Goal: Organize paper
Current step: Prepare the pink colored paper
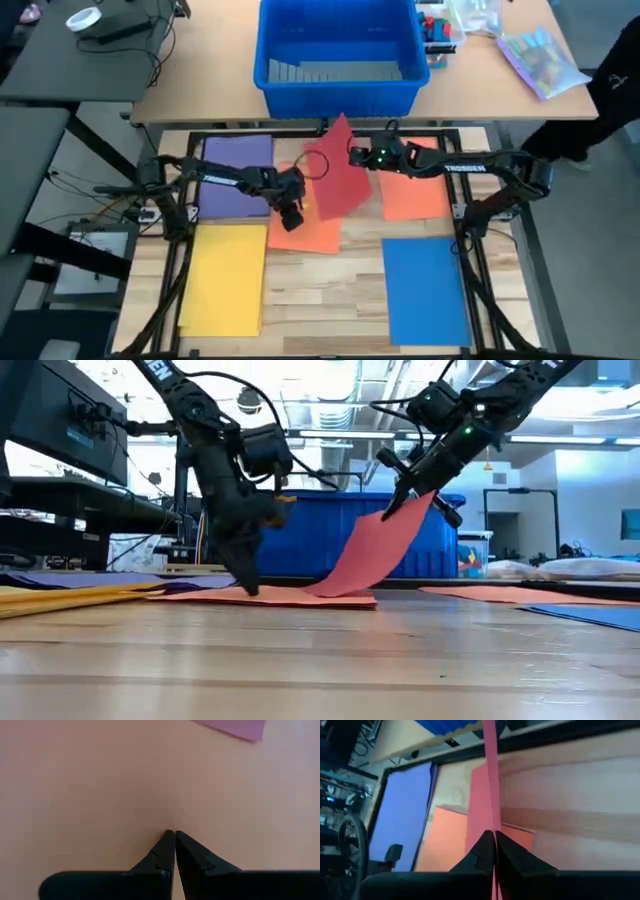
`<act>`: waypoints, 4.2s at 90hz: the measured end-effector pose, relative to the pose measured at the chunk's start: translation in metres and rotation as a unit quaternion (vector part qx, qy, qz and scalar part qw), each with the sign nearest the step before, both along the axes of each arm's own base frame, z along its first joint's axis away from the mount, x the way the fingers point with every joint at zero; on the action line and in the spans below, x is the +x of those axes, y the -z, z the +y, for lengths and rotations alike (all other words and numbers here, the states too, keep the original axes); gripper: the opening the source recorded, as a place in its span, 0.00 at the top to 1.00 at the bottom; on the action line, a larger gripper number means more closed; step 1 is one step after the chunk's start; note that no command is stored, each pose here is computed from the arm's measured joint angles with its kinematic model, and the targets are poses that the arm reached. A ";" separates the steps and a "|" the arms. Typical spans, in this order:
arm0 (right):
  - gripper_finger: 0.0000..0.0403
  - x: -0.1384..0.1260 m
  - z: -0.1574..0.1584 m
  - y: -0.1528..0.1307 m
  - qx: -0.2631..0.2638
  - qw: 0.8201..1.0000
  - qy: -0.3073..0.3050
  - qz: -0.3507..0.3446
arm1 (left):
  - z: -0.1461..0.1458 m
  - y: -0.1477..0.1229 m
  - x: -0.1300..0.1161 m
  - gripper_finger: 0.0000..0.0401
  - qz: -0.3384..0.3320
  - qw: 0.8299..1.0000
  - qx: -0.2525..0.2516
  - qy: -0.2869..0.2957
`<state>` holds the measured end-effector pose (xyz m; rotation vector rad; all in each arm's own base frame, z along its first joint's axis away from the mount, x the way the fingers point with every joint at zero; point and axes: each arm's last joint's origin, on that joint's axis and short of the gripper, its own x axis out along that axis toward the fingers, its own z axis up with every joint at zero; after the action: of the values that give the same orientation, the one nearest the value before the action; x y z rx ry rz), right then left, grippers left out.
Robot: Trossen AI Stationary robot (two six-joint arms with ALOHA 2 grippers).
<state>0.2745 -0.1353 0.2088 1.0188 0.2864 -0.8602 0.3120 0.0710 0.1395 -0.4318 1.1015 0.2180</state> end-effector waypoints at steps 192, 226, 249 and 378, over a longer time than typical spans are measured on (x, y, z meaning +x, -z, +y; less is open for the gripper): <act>1.00 0.012 0.049 0.009 0.015 0.994 0.106 0.005 | -0.210 0.020 0.016 1.00 -0.096 0.981 -0.124 -0.110; 1.00 0.014 0.055 0.007 0.027 0.987 0.157 -0.034 | -0.221 0.019 0.014 1.00 -0.113 0.976 -0.138 -0.129; 1.00 0.012 0.045 0.009 0.013 0.988 0.154 -0.016 | -0.221 0.018 0.014 1.00 -0.116 0.978 -0.130 -0.116; 0.99 0.049 0.071 0.086 -0.018 0.971 -0.179 0.156 | -0.221 0.020 0.013 1.00 -0.089 0.982 -0.152 -0.068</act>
<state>0.3235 -0.0646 0.1224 0.7632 0.6986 -0.6892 0.3250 -0.1502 0.1199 -0.7859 0.9313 0.1281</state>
